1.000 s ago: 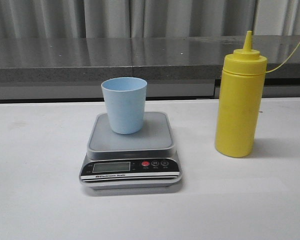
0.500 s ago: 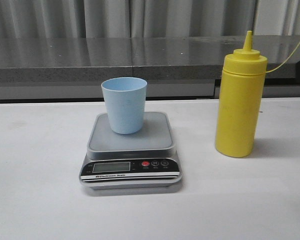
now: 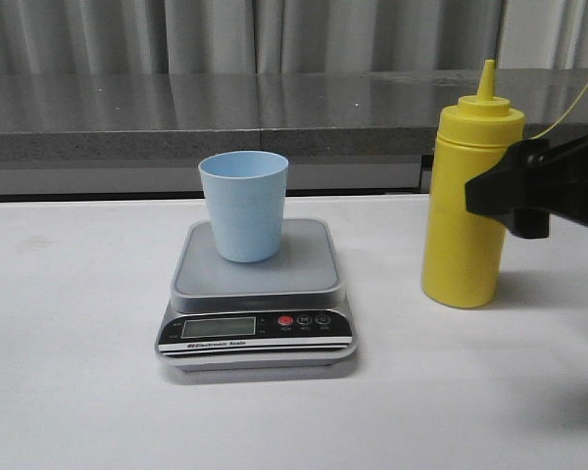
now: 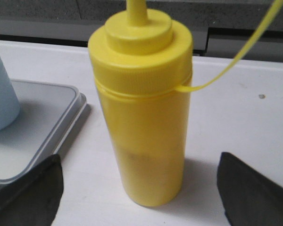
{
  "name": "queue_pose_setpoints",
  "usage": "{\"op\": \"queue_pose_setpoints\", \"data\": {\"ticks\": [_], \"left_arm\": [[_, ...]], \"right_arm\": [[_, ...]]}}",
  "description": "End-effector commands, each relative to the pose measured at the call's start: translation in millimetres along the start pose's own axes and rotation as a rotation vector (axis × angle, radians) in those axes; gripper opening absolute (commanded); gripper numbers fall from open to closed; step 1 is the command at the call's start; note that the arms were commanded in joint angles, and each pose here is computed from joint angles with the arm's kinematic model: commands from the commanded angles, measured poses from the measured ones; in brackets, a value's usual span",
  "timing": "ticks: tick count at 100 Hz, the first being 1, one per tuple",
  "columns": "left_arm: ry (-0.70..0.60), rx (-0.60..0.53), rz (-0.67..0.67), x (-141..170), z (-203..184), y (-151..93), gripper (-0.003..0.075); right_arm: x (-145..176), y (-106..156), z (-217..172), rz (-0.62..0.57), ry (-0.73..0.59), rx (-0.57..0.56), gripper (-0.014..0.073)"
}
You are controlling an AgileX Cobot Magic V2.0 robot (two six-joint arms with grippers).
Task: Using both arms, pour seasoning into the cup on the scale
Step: 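Move the right gripper to the yellow bottle and grasp its body, then lift the yellow bottle with the right gripper and tilt it over the cup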
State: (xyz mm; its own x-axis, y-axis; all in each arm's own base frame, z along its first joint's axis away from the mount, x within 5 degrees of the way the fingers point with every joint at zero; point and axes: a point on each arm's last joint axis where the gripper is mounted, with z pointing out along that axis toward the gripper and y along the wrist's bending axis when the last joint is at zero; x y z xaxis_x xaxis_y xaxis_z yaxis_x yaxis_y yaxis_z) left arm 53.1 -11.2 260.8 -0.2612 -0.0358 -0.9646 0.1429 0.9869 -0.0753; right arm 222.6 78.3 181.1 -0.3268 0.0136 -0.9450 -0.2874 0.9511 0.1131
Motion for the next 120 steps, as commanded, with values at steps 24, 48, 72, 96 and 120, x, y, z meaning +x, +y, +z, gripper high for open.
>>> {"op": "queue_pose_setpoints", "data": {"ticks": [24,48,72,96,120], "left_arm": [[-0.099,0.001,-0.022,-15.7,-2.6,-0.6,-0.002],[-0.099,0.001,-0.022,-15.7,-2.6,-0.6,-0.002],[-0.099,0.001,-0.022,-15.7,-2.6,-0.6,-0.002],[-0.099,0.001,-0.022,-15.7,-2.6,-0.6,-0.002],[-0.099,0.001,-0.022,-15.7,-2.6,-0.6,-0.002]], "right_arm": [[-17.8,4.0,44.1,-0.005,-0.116,-0.027,0.0653],[-17.0,2.0,63.3,0.017,-0.136,-0.007,0.0653],[-13.3,1.5,71.8,0.016,-0.17,-0.01,0.0652],[-12.6,1.5,72.3,0.016,-0.17,-0.01,0.0342],[-13.3,1.5,72.1,0.015,-0.177,-0.011,-0.0071]]}}
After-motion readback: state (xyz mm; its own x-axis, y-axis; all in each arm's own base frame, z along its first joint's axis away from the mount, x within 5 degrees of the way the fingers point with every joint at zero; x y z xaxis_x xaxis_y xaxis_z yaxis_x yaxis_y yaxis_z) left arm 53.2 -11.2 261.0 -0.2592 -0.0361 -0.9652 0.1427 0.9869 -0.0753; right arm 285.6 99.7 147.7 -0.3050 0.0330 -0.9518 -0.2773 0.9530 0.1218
